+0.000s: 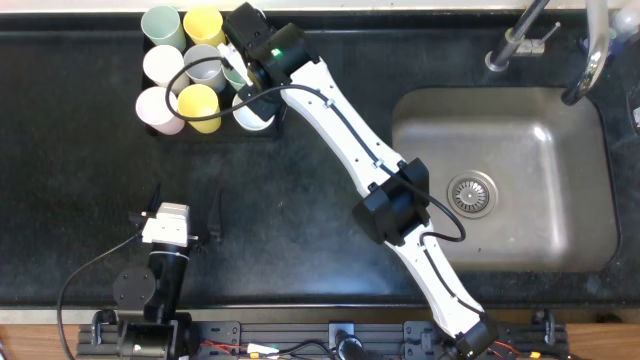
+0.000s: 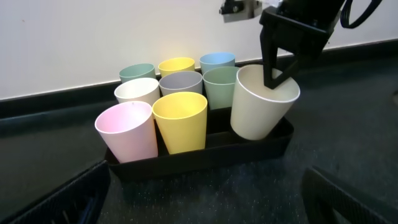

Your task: Store Cups

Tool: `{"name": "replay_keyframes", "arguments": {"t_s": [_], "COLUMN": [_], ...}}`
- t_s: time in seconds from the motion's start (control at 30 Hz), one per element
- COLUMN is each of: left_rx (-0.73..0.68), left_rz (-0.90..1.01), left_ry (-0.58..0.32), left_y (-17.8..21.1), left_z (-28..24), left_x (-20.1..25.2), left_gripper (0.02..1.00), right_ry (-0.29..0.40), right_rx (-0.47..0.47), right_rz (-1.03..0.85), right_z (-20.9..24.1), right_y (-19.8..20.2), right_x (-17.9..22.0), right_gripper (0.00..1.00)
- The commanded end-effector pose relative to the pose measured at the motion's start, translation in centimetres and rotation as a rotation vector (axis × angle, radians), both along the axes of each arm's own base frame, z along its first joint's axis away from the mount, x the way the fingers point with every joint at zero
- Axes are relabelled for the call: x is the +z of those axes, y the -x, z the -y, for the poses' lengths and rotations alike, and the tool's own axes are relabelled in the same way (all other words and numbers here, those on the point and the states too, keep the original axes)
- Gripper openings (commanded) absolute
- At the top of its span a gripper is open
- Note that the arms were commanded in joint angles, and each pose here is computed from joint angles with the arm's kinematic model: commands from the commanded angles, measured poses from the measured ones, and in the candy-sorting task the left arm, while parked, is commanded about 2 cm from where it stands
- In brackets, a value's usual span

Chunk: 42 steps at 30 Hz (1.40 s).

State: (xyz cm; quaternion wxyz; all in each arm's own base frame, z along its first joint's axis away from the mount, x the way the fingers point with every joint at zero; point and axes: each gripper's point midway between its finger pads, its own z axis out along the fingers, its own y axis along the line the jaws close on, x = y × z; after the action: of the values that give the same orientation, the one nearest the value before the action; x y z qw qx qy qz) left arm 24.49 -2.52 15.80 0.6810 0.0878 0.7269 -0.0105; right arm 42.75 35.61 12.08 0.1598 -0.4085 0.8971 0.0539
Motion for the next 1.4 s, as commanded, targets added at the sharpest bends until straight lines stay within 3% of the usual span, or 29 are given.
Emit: {"name": "replay_keyframes", "arguments": {"t_s": [0.03, 0.63, 0.67, 0.7, 0.73, 0.8, 0.9, 1.17, 1.4], "left_rx": [-0.010, -0.010, -0.010, -0.010, -0.010, -0.010, -0.010, -0.010, -0.010], "left_rz": [0.008, 0.008, 0.008, 0.008, 0.008, 0.008, 0.008, 0.008, 0.008], "left_ry": [-0.016, -0.016, -0.016, -0.016, -0.016, -0.016, -0.016, -0.016, -0.016], "left_y": [0.1, 0.1, 0.1, 0.1, 0.1, 0.1, 0.1, 0.1, 0.1], "left_z": [0.1, 0.1, 0.1, 0.1, 0.1, 0.1, 0.1, 0.1, 0.1], "left_x": [0.1, 0.1, 0.1, 0.1, 0.1, 0.1, 0.1, 0.1, 0.1], "left_gripper": [0.998, 0.998, 0.998, 0.998, 1.000, 0.998, 0.998, 0.998, 0.998], "right_ry": [0.000, 0.036, 0.035, 0.034, 0.032, 0.031, 0.031, 0.035, -0.021], "right_rx": [0.022, 0.027, 0.026, 0.026, 0.026, 0.026, 0.026, 0.021, -0.054], "right_rz": [-0.010, -0.048, -0.046, -0.045, -0.043, -0.042, -0.042, -0.023, 0.115], "right_z": [-0.1, 0.5, 0.4, 0.4, 0.4, 0.4, 0.4, 0.5, 1.4], "right_y": [0.2, 0.7, 0.7, 0.7, 0.6, 0.6, 0.6, 0.3, -2.3], "right_x": [-0.3, -2.0, -1.9, -1.9, -1.9, -1.9, -1.9, -1.5, 3.7], "right_gripper": [0.045, 0.045, 0.069, 0.159, 0.283, 0.693, 0.996, 0.998, 0.998]}}
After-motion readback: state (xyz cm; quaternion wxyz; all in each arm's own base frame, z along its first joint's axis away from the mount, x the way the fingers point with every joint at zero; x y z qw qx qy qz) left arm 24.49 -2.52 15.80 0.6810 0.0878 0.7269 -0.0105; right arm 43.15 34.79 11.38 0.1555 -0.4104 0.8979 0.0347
